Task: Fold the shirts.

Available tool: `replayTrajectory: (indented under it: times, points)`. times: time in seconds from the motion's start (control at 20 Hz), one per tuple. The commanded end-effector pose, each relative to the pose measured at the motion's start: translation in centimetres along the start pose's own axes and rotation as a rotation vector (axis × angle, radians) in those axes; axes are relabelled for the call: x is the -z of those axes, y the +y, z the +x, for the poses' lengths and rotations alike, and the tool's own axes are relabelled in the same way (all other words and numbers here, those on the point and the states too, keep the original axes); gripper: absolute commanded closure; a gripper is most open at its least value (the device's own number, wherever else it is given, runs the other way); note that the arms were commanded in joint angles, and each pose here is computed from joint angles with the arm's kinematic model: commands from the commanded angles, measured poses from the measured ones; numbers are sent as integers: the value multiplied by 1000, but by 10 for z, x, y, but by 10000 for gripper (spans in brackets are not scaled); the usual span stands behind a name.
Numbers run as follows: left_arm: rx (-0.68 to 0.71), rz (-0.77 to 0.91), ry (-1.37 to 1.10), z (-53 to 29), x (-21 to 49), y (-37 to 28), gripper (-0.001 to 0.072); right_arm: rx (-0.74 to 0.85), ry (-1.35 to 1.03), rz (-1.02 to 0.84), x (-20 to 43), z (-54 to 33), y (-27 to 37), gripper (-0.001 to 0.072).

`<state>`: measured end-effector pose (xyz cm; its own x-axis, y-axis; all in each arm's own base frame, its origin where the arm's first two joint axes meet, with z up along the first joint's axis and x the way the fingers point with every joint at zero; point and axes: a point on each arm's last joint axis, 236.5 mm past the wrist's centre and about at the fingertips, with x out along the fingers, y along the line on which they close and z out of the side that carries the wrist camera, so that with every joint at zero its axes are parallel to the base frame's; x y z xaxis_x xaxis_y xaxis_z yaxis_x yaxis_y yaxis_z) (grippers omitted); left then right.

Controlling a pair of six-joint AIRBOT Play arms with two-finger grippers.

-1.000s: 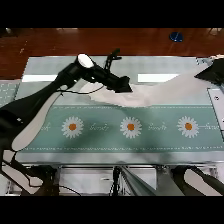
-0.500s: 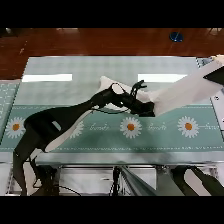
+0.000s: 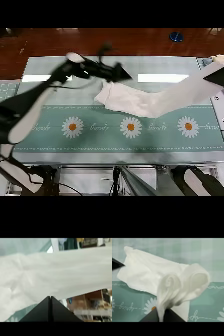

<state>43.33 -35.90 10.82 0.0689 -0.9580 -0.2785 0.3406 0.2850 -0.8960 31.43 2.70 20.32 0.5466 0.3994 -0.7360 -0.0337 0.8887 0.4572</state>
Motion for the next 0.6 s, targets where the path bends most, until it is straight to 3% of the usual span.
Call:
replayTrajectory:
  times: [0.0, 0.25, 0.4, 0.55]
  points:
    - [-44, 159, -243, -153, -60, -44, 669, -42, -34, 1, -10, 27, 20, 686]
    - [-197, 266, -406, -287, -58, -73, 668, -165, 14, -35, -13, 129, 84, 685]
    - [-252, 280, -365, -303, -39, -73, 668, -250, 19, -22, -6, 200, 130, 685]
    - [-224, 281, -268, -290, -18, -77, 668, -281, 24, 15, 13, 270, 159, 684]
